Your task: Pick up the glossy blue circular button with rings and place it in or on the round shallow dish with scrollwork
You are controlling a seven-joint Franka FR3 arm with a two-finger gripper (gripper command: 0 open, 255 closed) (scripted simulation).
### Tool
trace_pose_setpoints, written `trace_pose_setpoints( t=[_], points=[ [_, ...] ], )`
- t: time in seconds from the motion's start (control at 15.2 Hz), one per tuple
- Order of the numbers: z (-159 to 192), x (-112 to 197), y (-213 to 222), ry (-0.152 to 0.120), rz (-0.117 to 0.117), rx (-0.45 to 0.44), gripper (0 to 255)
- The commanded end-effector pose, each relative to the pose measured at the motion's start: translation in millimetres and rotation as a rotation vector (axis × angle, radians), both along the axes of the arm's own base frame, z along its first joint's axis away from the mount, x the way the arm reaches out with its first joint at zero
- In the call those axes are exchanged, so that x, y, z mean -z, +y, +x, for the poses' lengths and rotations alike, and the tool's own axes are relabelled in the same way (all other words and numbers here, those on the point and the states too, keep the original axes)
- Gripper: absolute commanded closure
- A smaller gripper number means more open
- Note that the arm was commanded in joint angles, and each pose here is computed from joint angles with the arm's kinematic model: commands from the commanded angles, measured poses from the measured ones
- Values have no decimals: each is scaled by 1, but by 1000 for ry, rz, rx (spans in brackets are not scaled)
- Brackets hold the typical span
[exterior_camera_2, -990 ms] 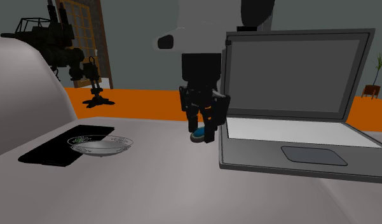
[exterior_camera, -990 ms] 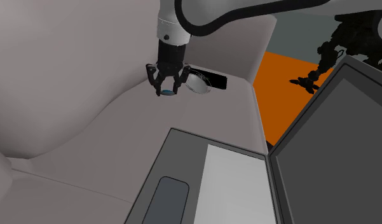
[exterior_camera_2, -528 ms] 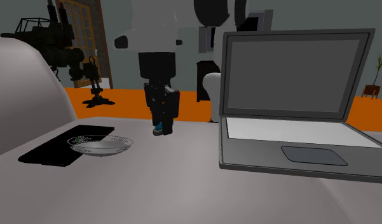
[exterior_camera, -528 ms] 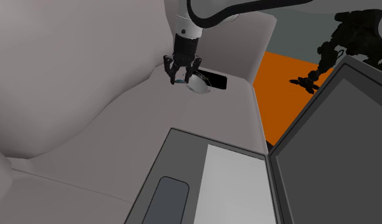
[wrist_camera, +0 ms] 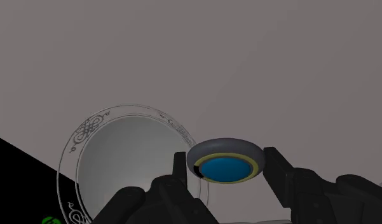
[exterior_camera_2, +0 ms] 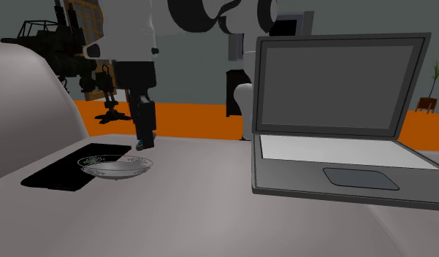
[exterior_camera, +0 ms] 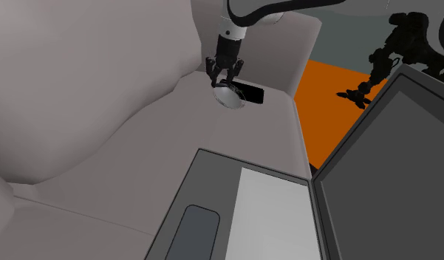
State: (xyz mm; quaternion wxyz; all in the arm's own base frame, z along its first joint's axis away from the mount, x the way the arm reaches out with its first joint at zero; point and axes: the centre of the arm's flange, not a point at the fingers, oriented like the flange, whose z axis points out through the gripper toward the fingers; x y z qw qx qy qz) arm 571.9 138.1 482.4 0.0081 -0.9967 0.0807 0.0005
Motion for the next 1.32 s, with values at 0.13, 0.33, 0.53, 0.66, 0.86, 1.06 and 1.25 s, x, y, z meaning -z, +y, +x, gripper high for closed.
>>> trace_pose_setpoints(
  t=[0.13,0.33,0.53,0.66,0.86,1.06,1.25],
  points=[
    [30,1,-46,0,0,-2,255],
    [50,1,-80,0,0,-2,255],
    [56,12,-92,0,0,-2,255],
    [56,23,-92,0,0,-2,255],
    [56,38,-92,0,0,-2,255],
    [56,54,-92,0,0,-2,255],
    [56,67,-92,0,0,-2,255]
  ],
)
